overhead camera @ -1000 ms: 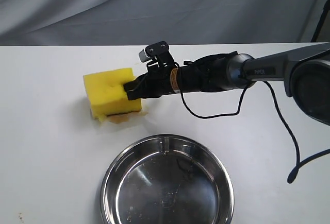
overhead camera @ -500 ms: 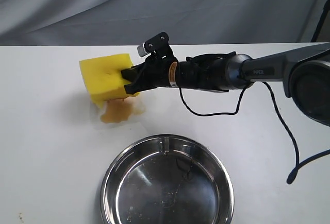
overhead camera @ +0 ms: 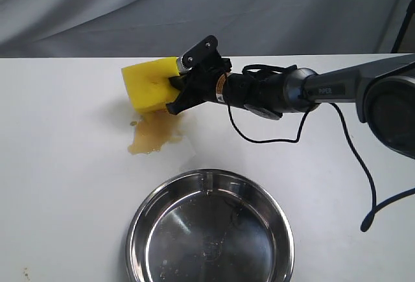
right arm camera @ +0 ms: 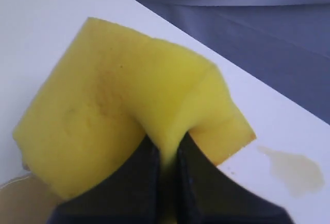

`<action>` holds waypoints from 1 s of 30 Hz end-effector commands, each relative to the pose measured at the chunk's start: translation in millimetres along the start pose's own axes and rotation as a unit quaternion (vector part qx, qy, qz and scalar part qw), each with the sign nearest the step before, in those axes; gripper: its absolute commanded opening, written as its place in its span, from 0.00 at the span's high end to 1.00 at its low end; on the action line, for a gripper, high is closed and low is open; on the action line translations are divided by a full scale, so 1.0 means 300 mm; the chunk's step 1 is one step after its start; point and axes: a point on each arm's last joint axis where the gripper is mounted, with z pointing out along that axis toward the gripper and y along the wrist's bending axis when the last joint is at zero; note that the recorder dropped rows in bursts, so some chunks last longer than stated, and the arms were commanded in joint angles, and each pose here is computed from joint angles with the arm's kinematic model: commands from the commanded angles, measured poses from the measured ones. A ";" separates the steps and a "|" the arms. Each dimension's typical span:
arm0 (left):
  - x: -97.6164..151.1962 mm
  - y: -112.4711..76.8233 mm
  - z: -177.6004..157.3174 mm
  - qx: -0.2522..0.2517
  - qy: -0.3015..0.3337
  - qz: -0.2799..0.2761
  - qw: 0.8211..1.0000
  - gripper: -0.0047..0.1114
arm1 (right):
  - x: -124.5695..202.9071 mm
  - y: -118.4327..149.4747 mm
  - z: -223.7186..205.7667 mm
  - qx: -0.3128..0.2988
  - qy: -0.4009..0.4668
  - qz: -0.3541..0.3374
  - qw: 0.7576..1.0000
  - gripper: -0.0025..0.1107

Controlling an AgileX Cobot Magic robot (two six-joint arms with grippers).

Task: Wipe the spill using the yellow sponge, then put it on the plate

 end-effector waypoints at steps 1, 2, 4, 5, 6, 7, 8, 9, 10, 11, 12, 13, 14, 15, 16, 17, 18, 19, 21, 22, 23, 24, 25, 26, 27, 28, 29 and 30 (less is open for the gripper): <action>0.003 -0.002 0.000 0.003 -0.002 -0.004 1.000 0.96 | -0.019 -0.016 -0.006 0.027 -0.016 -0.011 0.999 0.98; 0.003 -0.002 0.000 0.003 -0.002 -0.004 1.000 0.96 | -0.020 -0.021 -0.006 0.035 -0.019 -0.009 0.999 0.98; 0.003 -0.002 0.000 0.003 -0.002 -0.004 1.000 0.96 | -0.024 -0.031 -0.007 0.052 -0.025 -0.006 0.998 0.98; 0.003 -0.002 0.000 0.003 -0.002 -0.004 1.000 0.96 | -0.025 -0.034 -0.008 0.056 -0.026 -0.012 0.998 0.98; 0.003 -0.002 0.000 0.003 -0.002 -0.004 1.000 0.96 | -0.025 -0.036 -0.008 0.060 -0.026 -0.017 0.998 0.98; 0.003 -0.002 0.000 0.003 -0.002 -0.004 1.000 0.96 | -0.026 -0.038 -0.008 0.063 -0.027 -0.020 0.997 0.98; 0.003 -0.002 0.000 0.003 -0.002 -0.004 1.000 0.96 | -0.026 -0.039 -0.008 0.065 -0.027 -0.022 0.997 0.98; 0.003 -0.002 0.000 0.003 -0.002 -0.004 1.000 0.96 | -0.026 -0.040 -0.008 0.066 -0.027 -0.027 0.997 0.98; 0.003 -0.002 0.000 0.003 -0.002 -0.004 1.000 0.96 | -0.026 -0.040 -0.008 0.067 -0.027 -0.030 0.997 0.98; 0.003 -0.002 0.000 0.003 -0.002 -0.004 1.000 0.96 | -0.026 -0.043 -0.009 0.071 -0.026 -0.033 0.997 0.98; 0.003 -0.002 0.000 0.003 -0.002 -0.004 1.000 0.96 | -0.023 -0.044 -0.008 0.074 -0.024 -0.038 0.996 0.98; 0.003 -0.002 0.000 0.003 -0.002 -0.004 1.000 0.96 | -0.017 -0.046 -0.007 0.077 -0.019 -0.045 0.996 0.98; 0.003 -0.002 0.000 0.003 -0.002 -0.004 1.000 0.96 | -0.012 -0.047 -0.007 0.078 -0.009 -0.060 0.995 0.98; 0.003 -0.002 0.000 0.003 -0.002 -0.004 1.000 0.96 | -0.005 -0.048 -0.007 0.080 0.004 -0.073 0.994 0.98; 0.003 -0.002 0.000 0.003 -0.002 -0.004 1.000 0.96 | 0.004 -0.050 -0.008 0.081 0.020 -0.084 0.993 0.98; 0.003 -0.002 0.000 0.003 -0.002 -0.004 1.000 0.96 | 0.010 -0.051 -0.008 0.082 0.031 -0.092 0.992 0.98; 0.003 -0.002 0.000 0.003 -0.002 -0.004 1.000 0.96 | 0.017 -0.052 -0.008 0.082 0.043 -0.099 0.991 0.98; 0.003 -0.002 0.000 0.003 -0.002 -0.004 1.000 0.96 | 0.024 -0.053 -0.009 0.082 0.054 -0.105 0.990 0.98; 0.003 -0.002 0.000 0.003 -0.002 -0.004 1.000 0.96 | 0.034 -0.054 -0.011 0.083 0.071 -0.109 0.988 0.98; 0.003 -0.002 0.000 0.003 -0.002 -0.004 1.000 0.96 | 0.039 -0.052 -0.010 0.082 0.081 -0.111 0.987 0.98; 0.003 -0.002 0.000 0.003 -0.002 -0.004 1.000 0.96 | 0.045 -0.053 -0.012 0.082 0.092 -0.113 0.986 0.98; 0.003 -0.002 0.000 0.003 -0.002 -0.004 1.000 0.96 | 0.052 -0.053 -0.013 0.081 0.104 -0.117 0.984 0.98; 0.003 -0.002 0.000 0.003 -0.002 -0.004 1.000 0.96 | 0.059 -0.050 -0.014 0.079 0.117 -0.121 0.983 0.98; 0.003 -0.002 0.000 0.003 -0.002 -0.004 1.000 0.96 | 0.063 -0.043 -0.012 0.076 0.126 -0.125 0.981 0.98; 0.003 -0.002 0.000 0.003 -0.002 -0.004 1.000 0.96 | 0.067 -0.036 -0.012 0.071 0.136 -0.137 0.979 0.98; 0.003 -0.002 0.000 0.003 -0.002 -0.004 1.000 0.96 | 0.069 -0.021 -0.009 0.064 0.141 -0.150 0.977 0.98; 0.003 -0.002 0.000 0.003 -0.002 -0.004 1.000 0.96 | 0.069 -0.006 -0.005 0.056 0.141 -0.162 0.975 0.98; 0.003 -0.002 0.000 0.003 -0.002 -0.004 1.000 0.96 | 0.070 0.012 -0.002 0.047 0.141 -0.179 0.973 0.98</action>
